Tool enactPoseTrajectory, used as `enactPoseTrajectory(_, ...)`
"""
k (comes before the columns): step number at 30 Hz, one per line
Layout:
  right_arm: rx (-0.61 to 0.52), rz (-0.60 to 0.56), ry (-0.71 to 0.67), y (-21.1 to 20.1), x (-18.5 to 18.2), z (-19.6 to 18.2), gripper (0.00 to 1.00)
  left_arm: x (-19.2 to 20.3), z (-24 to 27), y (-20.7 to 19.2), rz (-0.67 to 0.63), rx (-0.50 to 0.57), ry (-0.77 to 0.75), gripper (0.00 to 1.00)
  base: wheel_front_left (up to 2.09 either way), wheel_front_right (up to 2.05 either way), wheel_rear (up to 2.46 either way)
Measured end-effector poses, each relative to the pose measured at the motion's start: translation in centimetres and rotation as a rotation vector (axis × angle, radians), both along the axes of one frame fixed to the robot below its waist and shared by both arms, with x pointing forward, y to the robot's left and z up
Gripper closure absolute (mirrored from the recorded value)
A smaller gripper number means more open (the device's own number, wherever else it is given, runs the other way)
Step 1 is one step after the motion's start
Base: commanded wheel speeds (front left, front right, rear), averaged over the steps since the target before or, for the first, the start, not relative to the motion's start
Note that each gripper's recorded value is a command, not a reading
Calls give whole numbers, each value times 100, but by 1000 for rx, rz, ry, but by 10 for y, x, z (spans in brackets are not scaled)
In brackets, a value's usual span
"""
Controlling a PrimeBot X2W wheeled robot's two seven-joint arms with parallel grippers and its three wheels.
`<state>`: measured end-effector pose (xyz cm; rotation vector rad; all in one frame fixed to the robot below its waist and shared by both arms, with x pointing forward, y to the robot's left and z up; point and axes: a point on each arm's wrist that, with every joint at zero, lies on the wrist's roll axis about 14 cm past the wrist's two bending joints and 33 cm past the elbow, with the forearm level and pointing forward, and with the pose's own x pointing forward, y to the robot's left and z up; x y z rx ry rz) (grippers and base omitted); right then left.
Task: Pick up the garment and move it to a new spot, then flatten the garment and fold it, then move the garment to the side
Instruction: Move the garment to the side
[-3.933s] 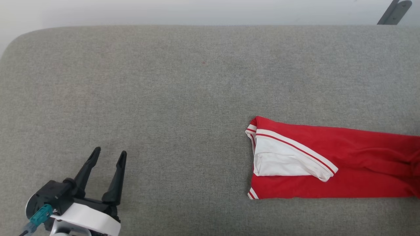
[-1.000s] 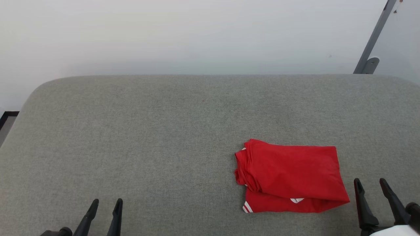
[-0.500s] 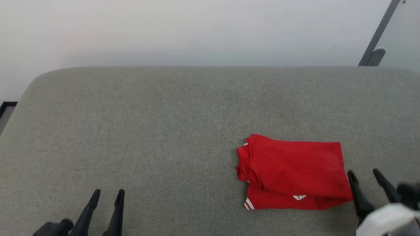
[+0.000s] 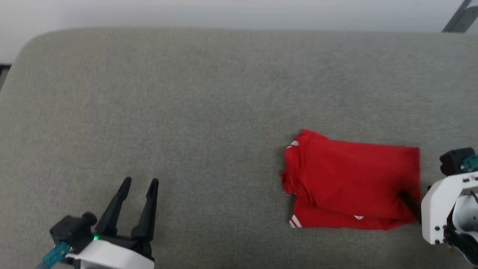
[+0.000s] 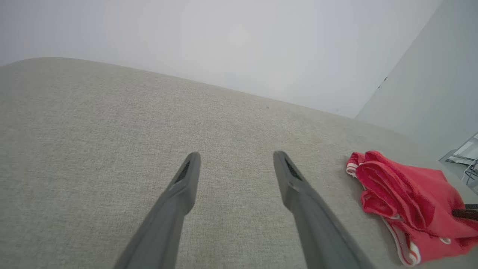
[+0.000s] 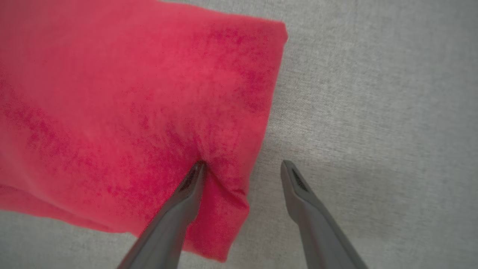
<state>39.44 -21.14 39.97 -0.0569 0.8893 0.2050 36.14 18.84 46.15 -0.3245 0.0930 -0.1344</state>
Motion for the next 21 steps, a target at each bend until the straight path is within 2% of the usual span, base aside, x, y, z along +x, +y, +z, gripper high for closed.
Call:
enactPoseTrajectory(6,27,7,148,17,1,-26,0,10,-10,7,15,-4,31,0,0,0,0)
enactPoseTrajectory(7,31,7,162,19,1,-29,13,10,-11,8,18,-2,36,0,0,0,0)
enactPoseTrajectory(8,37,5,163,21,2,-30,40,10,-13,9,20,-1,41,0,0,0,0)
enactPoseTrajectory(9,37,5,163,21,2,-30,75,10,-13,9,20,-1,41,0,0,0,0)
enactPoseTrajectory(10,61,-11,140,24,6,-30,100,10,-17,10,19,5,54,0,0,0,0)
enactPoseTrajectory(16,85,-75,82,14,8,-25,100,16,-20,2,-24,13,59,0,0,0,0)
enactPoseTrajectory(21,46,-227,-24,-39,12,-7,100,36,-13,-19,-121,25,24,0,0,0,0)
